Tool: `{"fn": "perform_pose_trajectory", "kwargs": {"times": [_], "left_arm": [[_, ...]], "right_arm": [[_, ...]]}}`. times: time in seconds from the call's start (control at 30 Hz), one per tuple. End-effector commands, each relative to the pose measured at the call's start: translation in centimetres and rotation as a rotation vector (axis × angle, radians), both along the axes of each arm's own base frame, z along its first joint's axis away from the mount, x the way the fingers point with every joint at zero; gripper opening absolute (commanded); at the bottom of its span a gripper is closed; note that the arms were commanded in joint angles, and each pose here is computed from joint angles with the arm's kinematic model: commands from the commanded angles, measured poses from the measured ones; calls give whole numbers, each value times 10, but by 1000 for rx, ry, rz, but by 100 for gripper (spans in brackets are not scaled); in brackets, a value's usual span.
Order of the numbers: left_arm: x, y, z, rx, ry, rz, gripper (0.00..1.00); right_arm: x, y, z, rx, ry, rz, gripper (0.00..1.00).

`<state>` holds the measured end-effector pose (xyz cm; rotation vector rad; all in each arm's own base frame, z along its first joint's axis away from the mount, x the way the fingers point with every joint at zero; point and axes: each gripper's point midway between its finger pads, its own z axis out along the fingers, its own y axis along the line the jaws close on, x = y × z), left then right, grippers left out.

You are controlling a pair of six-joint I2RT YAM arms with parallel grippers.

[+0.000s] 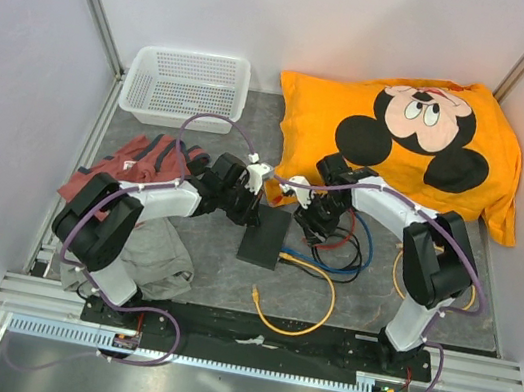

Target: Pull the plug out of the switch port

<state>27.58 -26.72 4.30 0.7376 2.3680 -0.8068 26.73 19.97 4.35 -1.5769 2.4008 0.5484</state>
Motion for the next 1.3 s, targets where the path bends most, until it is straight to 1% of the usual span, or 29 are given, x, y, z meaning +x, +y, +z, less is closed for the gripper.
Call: {"fn": "perform_pose_trajectory", "kwargs": {"times": [0.0, 0.17, 0.27, 0.3, 0.33, 0.37, 0.4, 0.43, 0.5, 0.53, 0.57, 0.6, 0.63, 0.67, 0.73, 0.77, 0.8, 0.87, 0.9, 0.93, 0.97, 1.0, 1.03, 1.07, 1.1, 1.13, 1.2, 1.23, 1.27], "left_arm": [[-8, 16, -13, 83, 9, 9, 1], [-8, 16, -15, 84, 13, 6, 2], [-8, 15, -17, 85, 16, 4, 2], [-8, 15, -17, 82, 16, 3, 1], [-8, 15, -16, 81, 17, 2, 2], [-8, 15, -16, 81, 17, 2, 1], [-8, 15, -16, 82, 14, 4, 2], [-7, 15, -15, 80, 10, 5, 1], [-8, 16, -15, 82, 9, 7, 1], [-8, 16, -14, 82, 7, 7, 2], [-8, 17, -14, 83, 7, 8, 2], [-7, 17, -15, 83, 7, 10, 1], [-7, 17, -15, 85, 9, 9, 2], [-7, 16, -16, 83, 10, 7, 1], [-7, 16, -17, 86, 11, 1, 2], [-7, 15, -17, 84, 8, 0, 2], [-7, 16, -17, 88, 4, -4, 2], [-6, 16, -16, 89, -4, -5, 2], [-5, 17, -14, 94, -17, -6, 2], [-4, 18, -13, 95, -22, -1, 1], [-4, 19, -11, 96, -28, 1, 1], [-3, 20, -10, 101, -36, -1, 2], [-3, 20, -9, 102, -41, -5, 1], [-3, 20, -8, 103, -43, -7, 2], [-3, 21, -7, 106, -45, -5, 2], [-3, 22, -9, 111, -42, -5, 2], [-3, 20, -9, 108, -39, -10, 1], [-4, 20, -10, 106, -36, -11, 1], [-4, 19, -9, 104, -36, -13, 1]], "right_arm": [[1, 8, -8, 23, 5, 20, 55], [-8, 10, -17, 15, 30, 23, 54], [-8, 11, -24, 9, 24, 10, 53], [-5, 13, -25, 9, 10, 8, 51], [-5, 13, -28, -1, 14, 6, 49], [-2, 16, -26, 2, 5, 5, 45], [-1, 17, -25, 3, 5, -2, 35], [1, 19, -21, 8, -4, -5, 30], [4, 28, -1, 46, -6, 1, 20], [4, 32, 16, 78, -19, 4, 18], [7, 45, 38, 148, -26, 18, 17], [1, 47, 52, 171, -4, 6, 14], [-1, 53, 75, 223, -17, 2, 12], [-2, 65, 103, 318, -11, 19, 11], [-14, 73, 136, 406, 50, 12, 9], [-10, 79, 156, 449, 49, 8, 8], [-20, 85, 168, 507, 131, 5, 7], [-12, 86, 180, 589, 289, -103, 7], [-10, 91, 189, 689, 391, -108, 8], [-8, 93, 202, 728, 545, -234, 8], [-2, 86, 191, 752, 651, -331, 9], [18, 91, 202, 855, 588, -296, 9], [18, 90, 213, 856, 764, -396, 8], [21, 89, 212, 863, 798, -415, 7], [29, 90, 219, 894, 778, -403, 6], [38, 86, 222, 903, 771, -446, 5], [52, 82, 234, 908, 815, -532, 1], [68, 77, 251, 924, 758, -563, 0], [72, 73, 250, 919, 690, -556, 0]]}}
